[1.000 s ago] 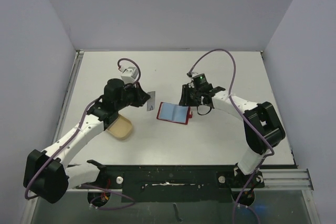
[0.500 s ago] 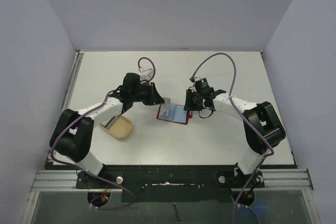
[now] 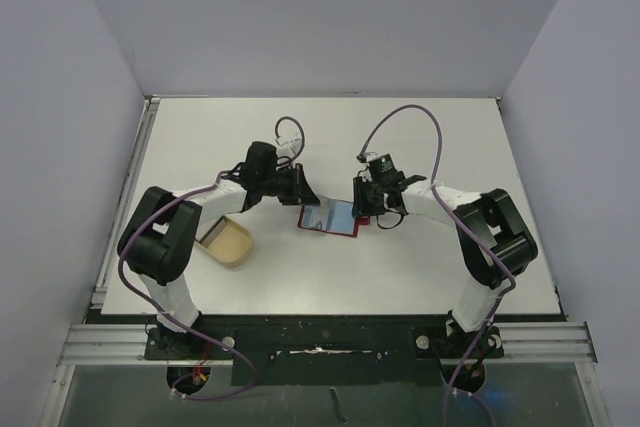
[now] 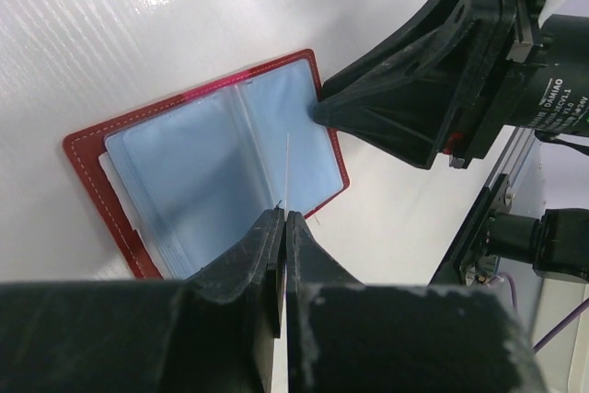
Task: Put the credit cards into the card holder
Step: Insert the credit card into the card holder.
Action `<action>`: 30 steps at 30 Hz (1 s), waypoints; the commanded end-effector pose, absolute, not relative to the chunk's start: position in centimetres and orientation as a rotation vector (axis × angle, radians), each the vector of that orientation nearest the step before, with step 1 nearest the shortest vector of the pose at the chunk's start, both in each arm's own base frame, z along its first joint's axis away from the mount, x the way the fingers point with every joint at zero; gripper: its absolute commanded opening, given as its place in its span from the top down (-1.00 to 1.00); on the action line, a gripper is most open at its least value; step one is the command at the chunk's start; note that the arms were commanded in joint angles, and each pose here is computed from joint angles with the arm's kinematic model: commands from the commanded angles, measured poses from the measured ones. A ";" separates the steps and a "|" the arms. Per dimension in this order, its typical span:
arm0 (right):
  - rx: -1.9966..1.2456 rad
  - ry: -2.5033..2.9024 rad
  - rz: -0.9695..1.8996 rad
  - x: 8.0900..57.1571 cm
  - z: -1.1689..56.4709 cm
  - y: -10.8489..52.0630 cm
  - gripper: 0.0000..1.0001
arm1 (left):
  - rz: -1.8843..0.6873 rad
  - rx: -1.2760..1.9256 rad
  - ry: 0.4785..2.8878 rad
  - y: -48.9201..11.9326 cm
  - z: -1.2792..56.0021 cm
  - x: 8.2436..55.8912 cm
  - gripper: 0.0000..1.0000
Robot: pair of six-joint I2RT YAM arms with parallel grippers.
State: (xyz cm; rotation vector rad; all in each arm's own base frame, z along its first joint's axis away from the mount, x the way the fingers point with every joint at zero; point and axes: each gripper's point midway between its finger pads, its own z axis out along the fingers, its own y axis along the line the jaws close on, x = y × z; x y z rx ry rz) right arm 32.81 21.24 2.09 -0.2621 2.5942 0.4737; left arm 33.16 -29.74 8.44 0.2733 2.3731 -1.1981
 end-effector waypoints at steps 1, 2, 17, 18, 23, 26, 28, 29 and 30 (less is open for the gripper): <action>-0.367 2.520 0.503 33.5 2.3 22.9 0.52 | -1.238 0.326 2.289 -30.6 10.4 34.7 1.00; -0.380 2.514 0.518 33.4 2.2 23.2 0.52 | -1.242 0.325 2.291 -30.6 10.3 34.8 1.00; -0.401 2.485 0.515 33.2 2.2 23.8 0.52 | -1.103 0.192 2.489 -29.0 6.5 35.4 1.00; -0.401 2.483 0.516 33.2 2.3 23.8 0.52 | -1.103 0.177 2.493 -28.9 6.5 35.5 1.00; -0.391 2.483 0.507 33.2 2.2 23.6 0.53 | -1.157 0.128 2.510 -28.4 6.2 35.3 1.00; -0.392 2.483 0.505 33.3 2.2 23.6 0.53 | -1.151 0.115 2.523 -28.1 5.8 35.4 1.00; -0.390 2.479 0.505 33.3 2.3 23.7 0.52 | -1.160 0.115 2.529 -28.2 5.7 35.3 1.00; -0.388 2.478 0.504 33.4 2.3 23.7 0.52 | -1.168 0.114 2.532 -28.3 5.7 35.2 1.00; -0.387 2.477 0.504 33.4 2.4 23.7 0.52 | -1.176 0.112 2.533 -28.4 5.7 35.2 1.00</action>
